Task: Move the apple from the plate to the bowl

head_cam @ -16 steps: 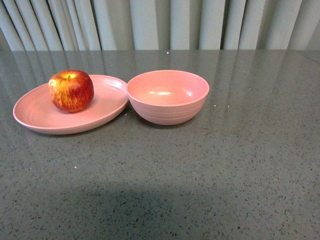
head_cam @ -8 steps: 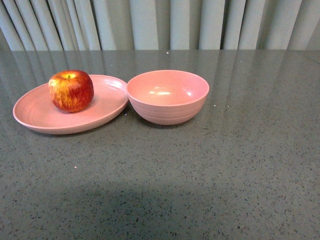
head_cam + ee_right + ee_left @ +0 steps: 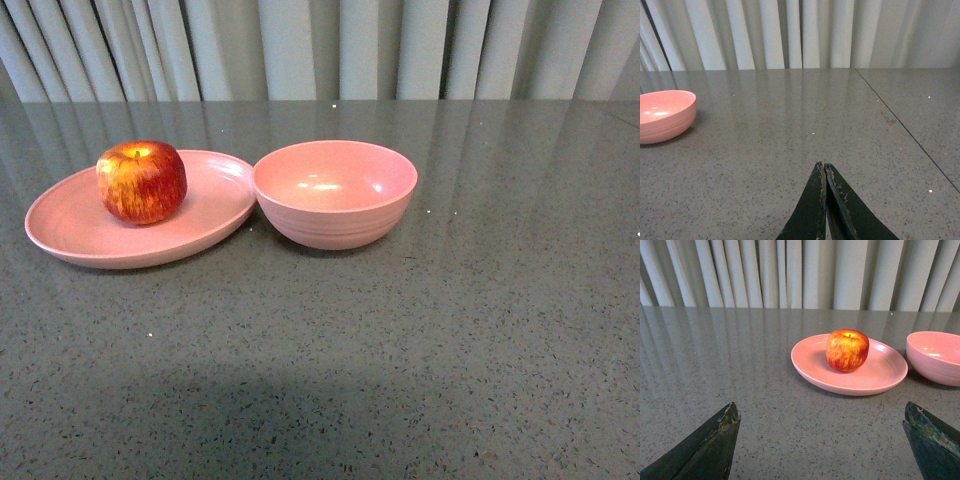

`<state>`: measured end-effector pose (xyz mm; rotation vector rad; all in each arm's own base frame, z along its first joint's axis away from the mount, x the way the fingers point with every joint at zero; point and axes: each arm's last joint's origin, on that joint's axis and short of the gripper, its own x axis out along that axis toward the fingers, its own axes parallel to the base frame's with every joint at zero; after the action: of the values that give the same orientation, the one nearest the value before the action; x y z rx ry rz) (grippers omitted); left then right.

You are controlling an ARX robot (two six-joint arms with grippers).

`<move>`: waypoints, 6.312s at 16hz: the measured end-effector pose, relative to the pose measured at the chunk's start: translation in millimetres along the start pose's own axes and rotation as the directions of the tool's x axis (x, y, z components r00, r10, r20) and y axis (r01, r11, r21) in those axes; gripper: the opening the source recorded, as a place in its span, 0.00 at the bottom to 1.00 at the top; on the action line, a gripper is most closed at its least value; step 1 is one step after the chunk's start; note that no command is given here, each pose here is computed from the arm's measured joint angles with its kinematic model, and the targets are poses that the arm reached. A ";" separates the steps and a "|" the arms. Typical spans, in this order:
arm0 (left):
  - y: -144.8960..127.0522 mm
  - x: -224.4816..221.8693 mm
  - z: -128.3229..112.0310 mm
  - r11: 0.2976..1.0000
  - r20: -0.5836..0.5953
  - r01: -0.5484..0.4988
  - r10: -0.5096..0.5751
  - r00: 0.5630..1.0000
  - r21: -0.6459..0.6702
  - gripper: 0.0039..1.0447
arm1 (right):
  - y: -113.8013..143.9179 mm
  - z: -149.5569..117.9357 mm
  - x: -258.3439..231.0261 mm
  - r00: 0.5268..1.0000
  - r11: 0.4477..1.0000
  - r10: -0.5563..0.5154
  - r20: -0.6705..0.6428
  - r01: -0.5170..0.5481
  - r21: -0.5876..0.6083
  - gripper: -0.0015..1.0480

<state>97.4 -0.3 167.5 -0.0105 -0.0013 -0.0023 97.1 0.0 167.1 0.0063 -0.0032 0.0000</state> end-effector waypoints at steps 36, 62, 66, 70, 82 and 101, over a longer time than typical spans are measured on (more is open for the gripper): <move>2.8 15.4 24.9 0.990 -0.243 -0.126 0.107 0.964 -0.066 0.94 | 0.0 0.1 0.0 1.000 1.000 0.000 0.001 0.000 -0.001 0.94; -42.8 278.3 40.0 0.962 -0.638 0.272 -0.233 0.734 -0.038 0.94 | 0.0 0.1 0.0 1.000 1.000 0.000 0.002 0.000 -0.001 0.94; -45.7 279.2 34.0 0.960 -0.655 0.278 -0.228 0.721 -0.028 0.94 | 0.0 0.1 0.0 1.000 1.000 0.000 0.002 0.000 -0.001 0.94; -46.7 279.5 34.7 0.958 -0.650 0.287 -0.224 0.726 -0.009 0.68 | 0.0 0.1 0.0 1.000 1.000 0.000 0.002 0.000 0.000 0.94; -83.8 243.2 170.1 0.918 -0.359 0.386 -0.331 0.872 0.092 0.65 | 0.0 0.1 0.0 1.000 1.000 0.000 0.002 0.000 -0.001 0.94; -177.4 270.9 71.5 0.875 -0.552 0.481 -0.428 0.716 -0.055 0.65 | 0.0 0.1 0.0 1.000 1.000 0.000 0.002 0.000 -0.001 0.94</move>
<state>367.8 -177.5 241.3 0.0855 0.5827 -0.5094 97.1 0.0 167.3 0.0055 -0.0048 -0.0004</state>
